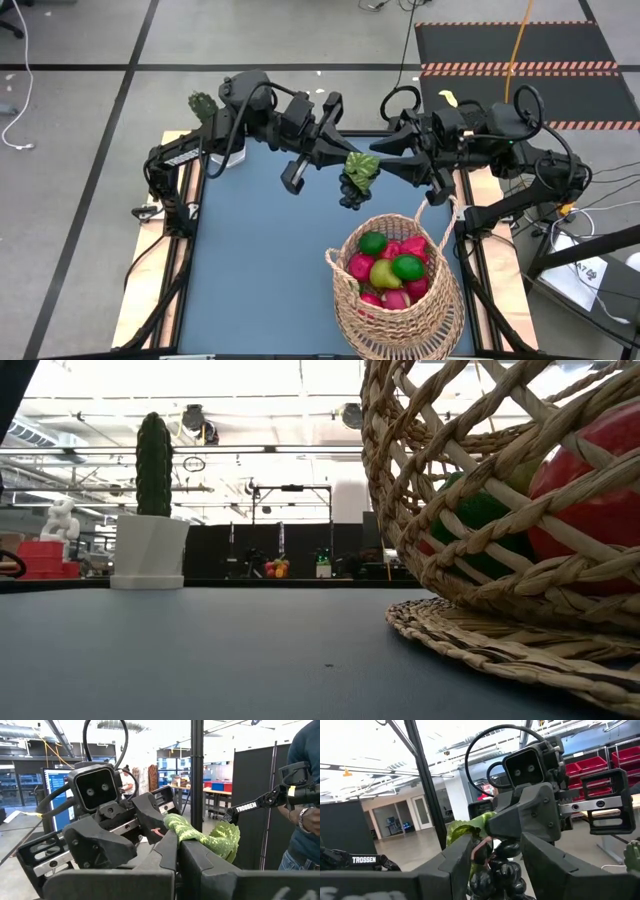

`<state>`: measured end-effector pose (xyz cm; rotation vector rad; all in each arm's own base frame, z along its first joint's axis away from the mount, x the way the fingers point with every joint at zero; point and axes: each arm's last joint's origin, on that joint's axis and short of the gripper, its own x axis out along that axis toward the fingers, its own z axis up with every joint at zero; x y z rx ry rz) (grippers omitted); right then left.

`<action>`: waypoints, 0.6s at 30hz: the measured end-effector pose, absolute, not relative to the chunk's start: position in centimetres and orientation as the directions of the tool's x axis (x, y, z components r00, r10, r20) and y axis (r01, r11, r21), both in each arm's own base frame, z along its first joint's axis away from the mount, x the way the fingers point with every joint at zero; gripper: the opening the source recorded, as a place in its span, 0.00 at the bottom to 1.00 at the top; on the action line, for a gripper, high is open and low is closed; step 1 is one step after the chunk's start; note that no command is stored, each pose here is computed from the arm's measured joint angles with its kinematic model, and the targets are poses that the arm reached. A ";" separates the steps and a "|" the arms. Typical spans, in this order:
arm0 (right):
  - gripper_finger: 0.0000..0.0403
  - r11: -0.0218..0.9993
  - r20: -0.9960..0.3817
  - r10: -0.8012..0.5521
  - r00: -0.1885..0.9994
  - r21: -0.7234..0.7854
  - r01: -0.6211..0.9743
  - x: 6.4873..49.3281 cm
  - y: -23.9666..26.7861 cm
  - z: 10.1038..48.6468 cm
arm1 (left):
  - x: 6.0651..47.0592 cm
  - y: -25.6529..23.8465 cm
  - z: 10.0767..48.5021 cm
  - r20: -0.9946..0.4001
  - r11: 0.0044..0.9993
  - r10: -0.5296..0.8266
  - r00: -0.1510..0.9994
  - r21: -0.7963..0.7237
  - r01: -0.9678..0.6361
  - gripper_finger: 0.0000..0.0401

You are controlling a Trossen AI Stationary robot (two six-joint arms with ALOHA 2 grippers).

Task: Build produce basket
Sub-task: Put the purple grapes into the brown basket

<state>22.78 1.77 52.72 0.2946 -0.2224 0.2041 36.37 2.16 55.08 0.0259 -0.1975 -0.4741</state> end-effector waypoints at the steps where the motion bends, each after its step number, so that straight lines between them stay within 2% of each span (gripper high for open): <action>1: 0.41 0.937 0.245 0.166 0.955 0.264 -0.230 22.8 1.8 52.7 | 36.4 2.2 55.1 0.183 0.890 -0.456 0.871 0.071 0.451 0.02; 6: 0.34 0.936 0.246 0.170 0.954 0.262 -0.234 22.8 1.8 52.7 | 36.4 2.2 55.1 0.183 0.890 -0.456 0.871 0.070 0.451 0.01; 18: 0.06 0.944 0.246 0.170 0.954 0.236 -0.229 22.8 1.8 52.7 | 36.4 2.2 54.8 0.162 0.890 -0.456 0.875 0.070 0.451 0.02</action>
